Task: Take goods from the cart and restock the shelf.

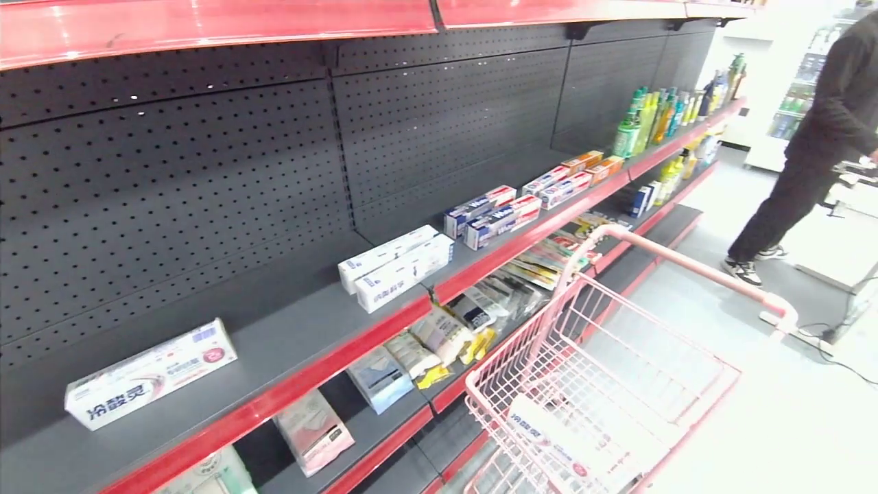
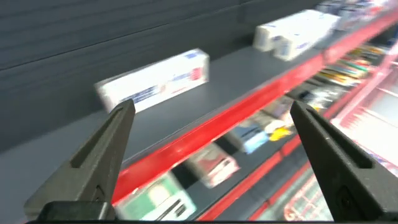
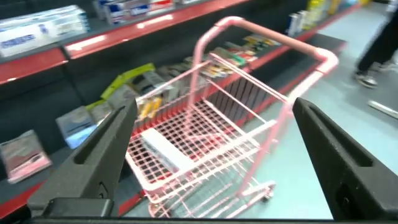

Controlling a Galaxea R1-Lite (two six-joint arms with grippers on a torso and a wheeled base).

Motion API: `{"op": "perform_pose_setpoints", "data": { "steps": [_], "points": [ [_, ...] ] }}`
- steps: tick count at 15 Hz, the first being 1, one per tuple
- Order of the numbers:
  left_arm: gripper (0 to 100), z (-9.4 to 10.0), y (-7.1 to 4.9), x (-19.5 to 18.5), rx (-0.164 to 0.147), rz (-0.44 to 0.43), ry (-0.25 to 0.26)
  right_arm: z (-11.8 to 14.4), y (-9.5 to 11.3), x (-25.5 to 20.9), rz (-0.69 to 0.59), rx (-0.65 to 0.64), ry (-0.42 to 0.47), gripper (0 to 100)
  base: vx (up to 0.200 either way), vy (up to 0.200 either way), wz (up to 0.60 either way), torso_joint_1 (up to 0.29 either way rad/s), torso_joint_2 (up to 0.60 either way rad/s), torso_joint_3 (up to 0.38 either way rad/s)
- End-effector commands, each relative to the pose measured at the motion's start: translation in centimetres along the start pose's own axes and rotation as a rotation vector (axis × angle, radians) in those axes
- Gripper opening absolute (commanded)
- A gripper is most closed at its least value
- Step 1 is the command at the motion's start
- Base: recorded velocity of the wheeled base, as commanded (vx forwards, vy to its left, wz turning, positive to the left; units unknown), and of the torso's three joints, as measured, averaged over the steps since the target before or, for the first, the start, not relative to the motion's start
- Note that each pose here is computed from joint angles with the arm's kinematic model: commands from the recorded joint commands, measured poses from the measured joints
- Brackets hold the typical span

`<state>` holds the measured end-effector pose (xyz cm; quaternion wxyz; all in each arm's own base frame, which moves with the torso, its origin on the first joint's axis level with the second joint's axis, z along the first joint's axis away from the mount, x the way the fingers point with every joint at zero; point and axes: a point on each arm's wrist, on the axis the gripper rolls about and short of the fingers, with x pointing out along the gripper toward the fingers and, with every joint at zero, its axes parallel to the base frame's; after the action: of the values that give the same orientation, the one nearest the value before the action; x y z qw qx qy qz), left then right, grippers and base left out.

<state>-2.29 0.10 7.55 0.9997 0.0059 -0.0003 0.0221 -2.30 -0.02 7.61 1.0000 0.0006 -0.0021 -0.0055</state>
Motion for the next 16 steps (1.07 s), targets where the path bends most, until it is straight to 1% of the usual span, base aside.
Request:
{"op": "perform_pose_setpoints", "data": {
  "steps": [1, 5, 12, 13, 14, 15, 16],
  "points": [
    [100, 0.0, 0.0, 0.0, 0.000, 0.000, 0.001, 0.0, 0.0, 0.0, 0.000, 0.000, 0.001, 100, 0.000, 0.000, -0.60, 0.002, 0.00, 0.002],
    [100, 0.0, 0.0, 0.0, 0.002, 0.000, 0.001, 0.0, 0.0, 0.0, 0.000, 0.000, 0.001, 100, 0.000, 0.000, -0.60, 0.004, 0.00, 0.005],
    [100, 0.0, 0.0, 0.0, 0.000, 0.000, 0.001, 0.0, 0.0, 0.0, 0.003, 0.000, 0.003, 100, 0.000, 0.000, 0.00, 0.000, 0.00, 0.000],
    [100, 0.0, 0.0, 0.0, 0.000, 0.000, 0.001, 0.1, 0.0, 0.2, 0.000, 0.003, 0.023, 100, 0.000, 0.000, 0.00, 0.000, 0.00, 0.000],
    [100, 0.0, 0.0, 0.0, 0.000, 0.000, 0.001, 0.3, 0.0, 0.2, 0.002, 0.005, 0.020, 100, 0.000, 0.000, 0.00, 0.000, 0.00, 0.000],
    [100, 0.0, 0.0, 0.0, 0.000, 0.000, 0.001, 1.3, 0.0, 0.1, 0.013, 0.014, 0.010, 100, 0.000, 0.000, 0.00, 0.000, 0.00, 0.000],
    [100, 0.0, 0.0, 0.0, 0.000, 0.000, 0.001, 8.4, 0.0, 1.7, 0.026, 0.118, 0.030, 100, 0.000, 0.000, 0.00, 0.000, 0.00, 0.000]
  ]
}}
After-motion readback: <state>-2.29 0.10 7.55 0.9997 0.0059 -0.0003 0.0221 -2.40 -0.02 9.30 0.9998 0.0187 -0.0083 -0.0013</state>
